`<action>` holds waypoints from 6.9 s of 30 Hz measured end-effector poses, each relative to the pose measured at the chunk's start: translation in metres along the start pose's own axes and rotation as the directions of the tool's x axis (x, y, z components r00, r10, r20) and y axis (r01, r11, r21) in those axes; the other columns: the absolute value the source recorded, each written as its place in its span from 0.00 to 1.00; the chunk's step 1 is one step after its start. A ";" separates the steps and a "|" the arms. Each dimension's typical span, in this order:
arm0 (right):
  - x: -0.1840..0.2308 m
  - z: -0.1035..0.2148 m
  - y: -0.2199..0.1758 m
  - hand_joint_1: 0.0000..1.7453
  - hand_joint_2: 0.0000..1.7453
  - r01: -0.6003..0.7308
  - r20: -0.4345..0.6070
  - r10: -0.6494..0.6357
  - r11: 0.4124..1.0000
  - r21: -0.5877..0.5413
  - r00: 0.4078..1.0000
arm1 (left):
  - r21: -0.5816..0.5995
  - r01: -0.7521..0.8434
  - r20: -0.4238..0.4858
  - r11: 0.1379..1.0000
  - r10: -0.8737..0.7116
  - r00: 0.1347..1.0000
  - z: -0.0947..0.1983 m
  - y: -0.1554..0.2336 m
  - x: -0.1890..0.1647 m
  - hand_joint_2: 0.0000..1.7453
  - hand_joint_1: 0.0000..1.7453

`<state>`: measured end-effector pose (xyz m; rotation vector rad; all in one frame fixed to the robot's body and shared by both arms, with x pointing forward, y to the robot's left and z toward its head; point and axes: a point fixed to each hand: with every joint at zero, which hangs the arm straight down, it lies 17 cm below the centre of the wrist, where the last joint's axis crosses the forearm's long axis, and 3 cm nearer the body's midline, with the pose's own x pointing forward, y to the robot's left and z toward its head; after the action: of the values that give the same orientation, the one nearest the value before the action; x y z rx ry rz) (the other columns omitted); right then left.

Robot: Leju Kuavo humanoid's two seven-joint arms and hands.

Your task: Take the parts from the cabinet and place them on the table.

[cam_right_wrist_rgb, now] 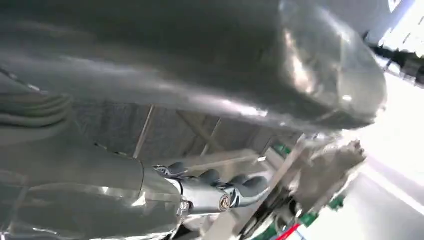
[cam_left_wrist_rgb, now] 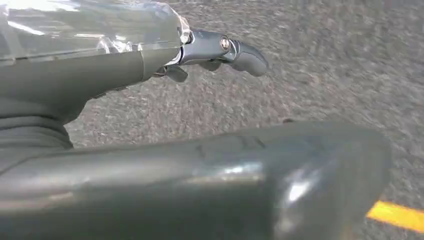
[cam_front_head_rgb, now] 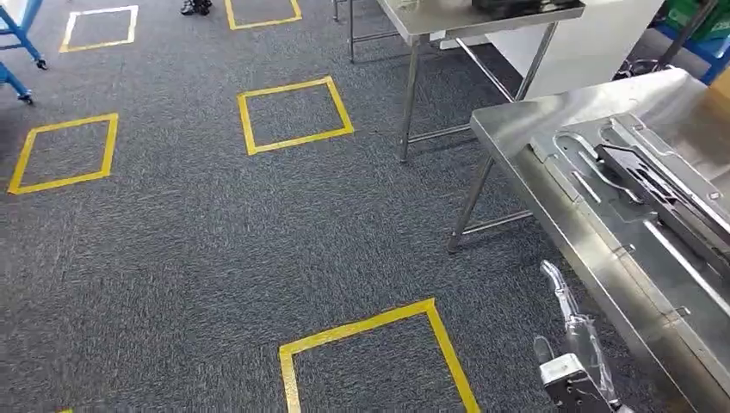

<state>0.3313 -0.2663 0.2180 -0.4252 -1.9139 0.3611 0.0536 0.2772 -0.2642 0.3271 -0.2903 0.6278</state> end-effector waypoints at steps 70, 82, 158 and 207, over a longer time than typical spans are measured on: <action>-0.359 0.372 0.114 0.00 0.00 0.192 -0.903 0.349 0.897 0.399 0.249 | -0.053 0.671 0.644 0.740 -0.488 0.589 0.005 -0.037 0.111 0.00 0.00; -0.357 0.395 0.110 0.00 0.00 0.190 -0.938 0.298 0.925 0.329 0.174 | -0.209 0.460 0.444 0.863 -0.335 0.831 -0.015 -0.016 0.100 0.00 0.00; -0.334 0.417 0.156 0.00 0.00 0.293 -0.959 0.270 0.913 0.284 0.089 | -0.310 0.197 0.261 0.930 -0.116 0.958 0.036 -0.009 0.038 0.00 0.00; -0.339 0.419 0.146 0.00 0.00 0.286 -0.975 0.220 0.932 0.222 0.037 | -0.392 0.376 0.390 0.839 -0.218 0.894 0.113 -0.016 0.047 0.00 0.00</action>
<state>0.0775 -0.3117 -0.2770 -0.2258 -0.3260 0.2343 0.0812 0.2459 -0.1478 0.0114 -0.6865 0.1699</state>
